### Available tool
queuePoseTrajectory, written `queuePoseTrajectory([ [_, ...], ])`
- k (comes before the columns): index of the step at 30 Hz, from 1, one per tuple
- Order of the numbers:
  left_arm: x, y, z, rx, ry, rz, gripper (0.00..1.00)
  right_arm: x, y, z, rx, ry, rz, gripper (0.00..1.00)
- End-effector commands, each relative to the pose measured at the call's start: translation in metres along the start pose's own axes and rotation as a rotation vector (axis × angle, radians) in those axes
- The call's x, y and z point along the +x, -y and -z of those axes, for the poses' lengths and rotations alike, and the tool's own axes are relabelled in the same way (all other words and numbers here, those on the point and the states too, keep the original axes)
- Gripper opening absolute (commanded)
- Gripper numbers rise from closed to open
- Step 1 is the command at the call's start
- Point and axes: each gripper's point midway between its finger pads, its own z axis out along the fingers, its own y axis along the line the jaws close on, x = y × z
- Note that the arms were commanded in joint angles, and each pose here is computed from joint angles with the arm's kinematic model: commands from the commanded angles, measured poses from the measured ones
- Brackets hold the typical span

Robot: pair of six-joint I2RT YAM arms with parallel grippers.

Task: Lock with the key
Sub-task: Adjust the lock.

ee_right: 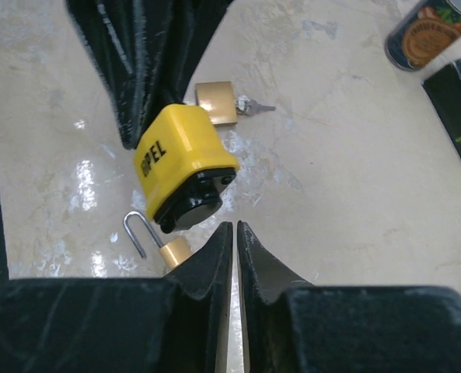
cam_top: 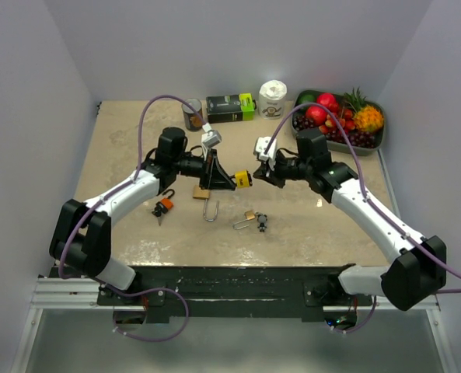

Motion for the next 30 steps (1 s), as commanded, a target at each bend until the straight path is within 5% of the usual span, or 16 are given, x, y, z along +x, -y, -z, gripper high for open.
queuePoseTrajectory([
  [1,-0.023,0.005,0.0,-0.019,0.059,-0.036,0.0,-0.017,0.031,-0.003,0.168,0.047,-0.059,0.07],
  [3,-0.023,-0.001,0.0,-0.051,0.064,-0.019,0.0,-0.019,0.036,-0.006,0.195,0.055,-0.104,0.0],
  [15,-0.041,-0.029,-0.005,-0.25,0.176,0.103,0.0,-0.017,0.029,-0.028,0.242,0.044,-0.362,0.0],
  [30,-0.062,-0.013,-0.023,-0.214,0.265,0.052,0.0,-0.027,-0.016,-0.053,0.043,0.092,-0.601,0.0],
])
